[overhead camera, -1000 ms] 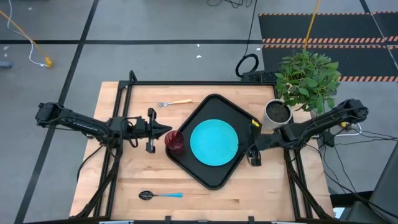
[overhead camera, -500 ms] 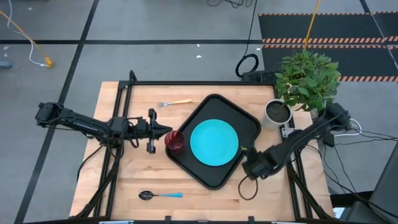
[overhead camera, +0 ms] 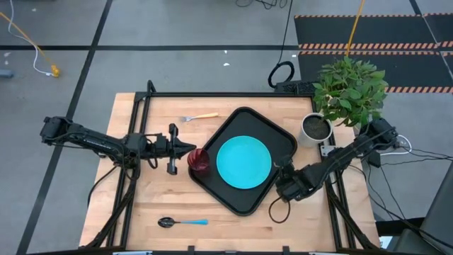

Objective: Pick and place plate/cup/fork/spoon on tray
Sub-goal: Adjust the black serving tray

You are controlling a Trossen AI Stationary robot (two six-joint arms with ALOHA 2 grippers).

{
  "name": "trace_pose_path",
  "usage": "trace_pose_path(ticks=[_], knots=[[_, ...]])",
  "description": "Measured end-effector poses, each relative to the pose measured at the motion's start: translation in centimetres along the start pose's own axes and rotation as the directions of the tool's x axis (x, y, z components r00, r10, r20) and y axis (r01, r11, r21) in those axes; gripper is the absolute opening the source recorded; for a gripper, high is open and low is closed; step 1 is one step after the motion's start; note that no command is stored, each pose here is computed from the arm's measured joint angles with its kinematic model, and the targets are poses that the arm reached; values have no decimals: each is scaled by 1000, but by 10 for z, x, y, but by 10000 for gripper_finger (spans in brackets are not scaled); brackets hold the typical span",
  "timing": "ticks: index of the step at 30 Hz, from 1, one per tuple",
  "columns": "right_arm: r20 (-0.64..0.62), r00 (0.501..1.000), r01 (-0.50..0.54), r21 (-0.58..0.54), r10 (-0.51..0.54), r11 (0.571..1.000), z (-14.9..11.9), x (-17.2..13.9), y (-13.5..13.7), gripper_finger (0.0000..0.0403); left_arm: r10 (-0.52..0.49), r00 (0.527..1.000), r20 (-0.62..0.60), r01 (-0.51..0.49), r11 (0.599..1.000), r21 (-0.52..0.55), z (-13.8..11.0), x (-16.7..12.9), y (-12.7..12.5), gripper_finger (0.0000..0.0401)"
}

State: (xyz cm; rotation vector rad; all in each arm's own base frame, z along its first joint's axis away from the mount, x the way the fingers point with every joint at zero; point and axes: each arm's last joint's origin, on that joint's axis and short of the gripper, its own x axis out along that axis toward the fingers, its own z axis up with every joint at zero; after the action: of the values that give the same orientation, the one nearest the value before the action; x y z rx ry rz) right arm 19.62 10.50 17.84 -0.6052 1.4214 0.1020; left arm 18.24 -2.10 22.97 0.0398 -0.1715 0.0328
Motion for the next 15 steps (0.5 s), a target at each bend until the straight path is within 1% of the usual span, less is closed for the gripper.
trace_pose_path(ticks=[4,7,9,13,15], knots=[[20,1000,-2,3,1,1000,-1,9,3,147,0,1000,0,0,1000,10,0,0,0,3],[28,999,26,3,-26,1000,-1,9,2,135,0,1000,0,0,1000,7,0,0,0,3],[33,999,26,3,-26,1000,0,10,0,123,0,1000,0,0,1000,8,0,0,0,3],[94,996,-5,4,4,1000,7,11,-4,104,2,1000,0,-2,1000,7,0,0,0,3],[118,993,-3,-2,3,1000,10,12,-6,99,10,1000,-1,-10,1000,8,0,0,0,3]])
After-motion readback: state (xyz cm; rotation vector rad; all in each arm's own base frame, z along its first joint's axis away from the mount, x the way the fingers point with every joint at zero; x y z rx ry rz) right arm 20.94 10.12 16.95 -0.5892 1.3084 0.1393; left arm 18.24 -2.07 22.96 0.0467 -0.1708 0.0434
